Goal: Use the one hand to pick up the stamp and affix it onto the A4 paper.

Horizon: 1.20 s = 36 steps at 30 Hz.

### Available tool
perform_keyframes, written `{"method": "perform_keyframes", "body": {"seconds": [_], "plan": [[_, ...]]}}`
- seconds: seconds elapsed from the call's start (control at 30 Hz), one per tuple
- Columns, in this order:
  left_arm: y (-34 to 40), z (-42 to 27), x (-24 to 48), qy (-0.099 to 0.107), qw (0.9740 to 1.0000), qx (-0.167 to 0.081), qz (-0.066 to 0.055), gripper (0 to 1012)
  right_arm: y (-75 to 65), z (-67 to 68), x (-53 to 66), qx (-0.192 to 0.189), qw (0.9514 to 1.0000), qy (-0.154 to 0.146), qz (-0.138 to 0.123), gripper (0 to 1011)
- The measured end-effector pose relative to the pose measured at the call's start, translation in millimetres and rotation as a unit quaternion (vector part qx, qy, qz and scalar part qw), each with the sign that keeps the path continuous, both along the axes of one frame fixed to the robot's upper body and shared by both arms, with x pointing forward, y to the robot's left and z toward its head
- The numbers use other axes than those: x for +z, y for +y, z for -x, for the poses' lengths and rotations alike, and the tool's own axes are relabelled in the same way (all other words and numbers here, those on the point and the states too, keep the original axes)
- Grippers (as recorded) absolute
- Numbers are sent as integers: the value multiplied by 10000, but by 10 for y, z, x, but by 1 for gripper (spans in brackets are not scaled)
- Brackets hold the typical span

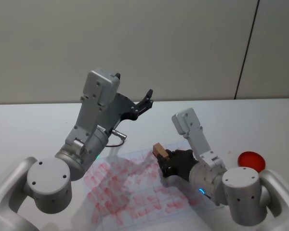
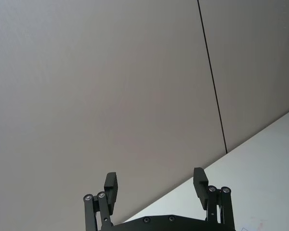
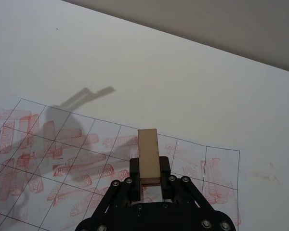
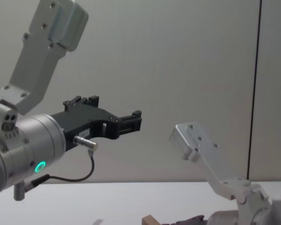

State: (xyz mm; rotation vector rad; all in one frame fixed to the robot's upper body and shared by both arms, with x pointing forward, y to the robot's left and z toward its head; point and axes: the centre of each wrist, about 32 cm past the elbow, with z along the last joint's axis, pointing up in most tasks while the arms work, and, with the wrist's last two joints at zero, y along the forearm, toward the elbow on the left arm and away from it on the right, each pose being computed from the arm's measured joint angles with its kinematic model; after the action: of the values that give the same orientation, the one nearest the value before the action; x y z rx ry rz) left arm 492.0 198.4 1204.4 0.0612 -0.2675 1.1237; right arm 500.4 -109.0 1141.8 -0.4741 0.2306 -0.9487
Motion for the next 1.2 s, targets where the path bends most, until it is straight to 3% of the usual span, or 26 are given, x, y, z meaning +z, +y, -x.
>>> {"method": "perform_keyframes", "body": {"seconds": [0.17, 0.47, 0.67, 0.9, 1.2], "plan": [[0, 0, 0, 0, 10000, 0, 0, 1001, -16, 9, 63, -21, 9999, -9, -150, 216], [0, 0, 0, 0, 10000, 0, 0, 1001, -135, -9, 383, -291, 9973, -387, -556, 216], [0, 0, 0, 0, 10000, -1, 0, 1002, -278, -8, 521, -586, 9941, -584, -698, 216], [0, 0, 0, 0, 10000, 0, 0, 1001, -493, 8, 587, -1004, 9903, -647, -713, 216], [0, 0, 0, 1, 10000, 0, 0, 1001, -750, 66, 551, -1449, 9865, -515, -558, 216]]}}
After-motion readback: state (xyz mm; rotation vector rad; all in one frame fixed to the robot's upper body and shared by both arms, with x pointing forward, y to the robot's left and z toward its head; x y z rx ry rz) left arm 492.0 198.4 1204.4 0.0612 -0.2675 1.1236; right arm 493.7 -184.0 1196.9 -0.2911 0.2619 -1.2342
